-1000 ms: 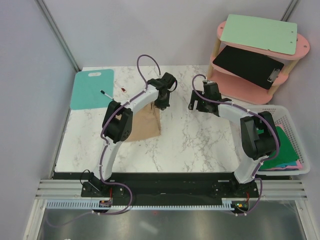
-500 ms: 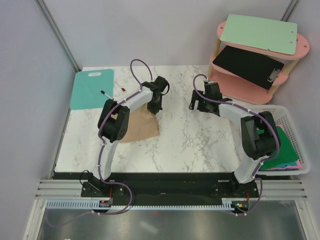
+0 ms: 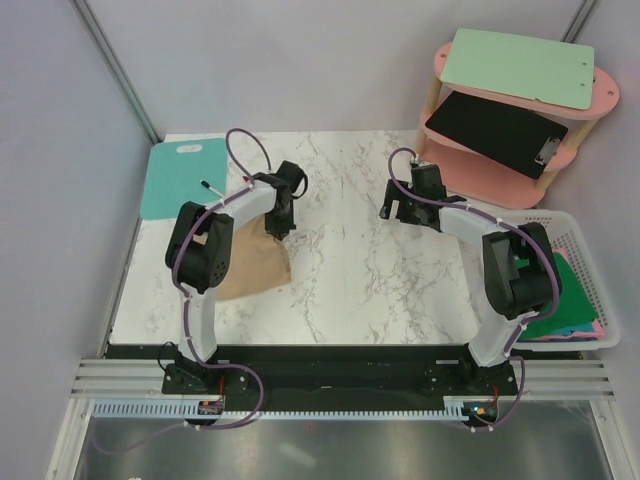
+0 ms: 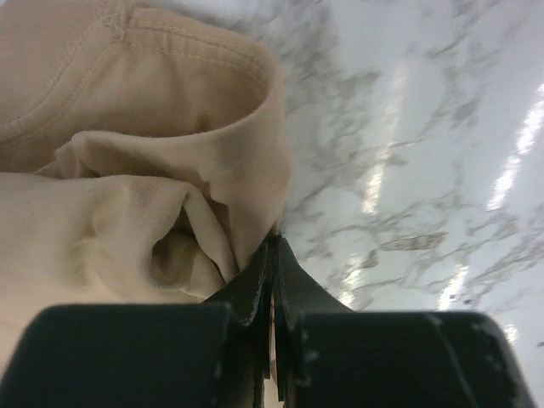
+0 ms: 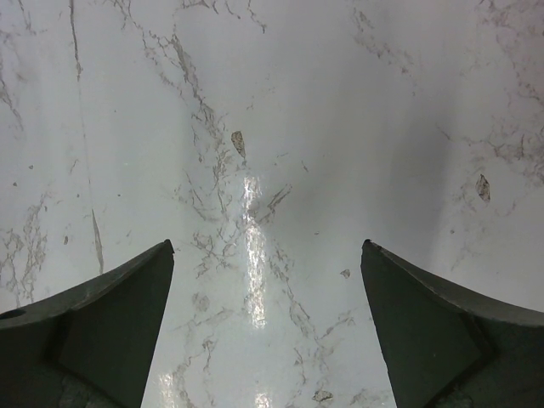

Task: Fold and stack the t-shirts
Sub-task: Put the neatly folded tshirt into the corner of the board with the left arm

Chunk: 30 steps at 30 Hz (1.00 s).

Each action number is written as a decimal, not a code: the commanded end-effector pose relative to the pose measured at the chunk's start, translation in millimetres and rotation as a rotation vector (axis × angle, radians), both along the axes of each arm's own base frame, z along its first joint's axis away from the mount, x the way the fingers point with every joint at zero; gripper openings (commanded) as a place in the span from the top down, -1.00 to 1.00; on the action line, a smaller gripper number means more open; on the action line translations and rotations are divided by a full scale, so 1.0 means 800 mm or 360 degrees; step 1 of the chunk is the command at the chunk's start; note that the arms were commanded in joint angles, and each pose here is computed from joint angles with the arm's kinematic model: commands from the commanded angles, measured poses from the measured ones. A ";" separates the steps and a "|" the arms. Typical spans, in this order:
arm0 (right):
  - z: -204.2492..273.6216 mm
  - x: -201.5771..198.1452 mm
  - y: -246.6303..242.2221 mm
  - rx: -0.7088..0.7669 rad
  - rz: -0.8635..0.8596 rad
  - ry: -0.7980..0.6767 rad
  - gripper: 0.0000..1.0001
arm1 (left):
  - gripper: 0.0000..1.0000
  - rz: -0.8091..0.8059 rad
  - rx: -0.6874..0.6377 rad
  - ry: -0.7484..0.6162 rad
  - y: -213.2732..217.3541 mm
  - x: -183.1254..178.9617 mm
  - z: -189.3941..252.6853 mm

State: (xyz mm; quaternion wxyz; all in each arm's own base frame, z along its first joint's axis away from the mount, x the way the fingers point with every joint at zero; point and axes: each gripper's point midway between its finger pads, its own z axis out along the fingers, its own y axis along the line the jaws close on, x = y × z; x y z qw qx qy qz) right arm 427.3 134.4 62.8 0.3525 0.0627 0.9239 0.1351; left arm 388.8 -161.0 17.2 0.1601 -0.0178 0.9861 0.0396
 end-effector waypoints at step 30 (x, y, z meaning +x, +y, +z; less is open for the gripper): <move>0.023 0.000 0.005 0.0120 0.0006 -0.0028 -0.96 | 0.96 0.0399 0.0454 0.0625 0.248 -0.163 0.003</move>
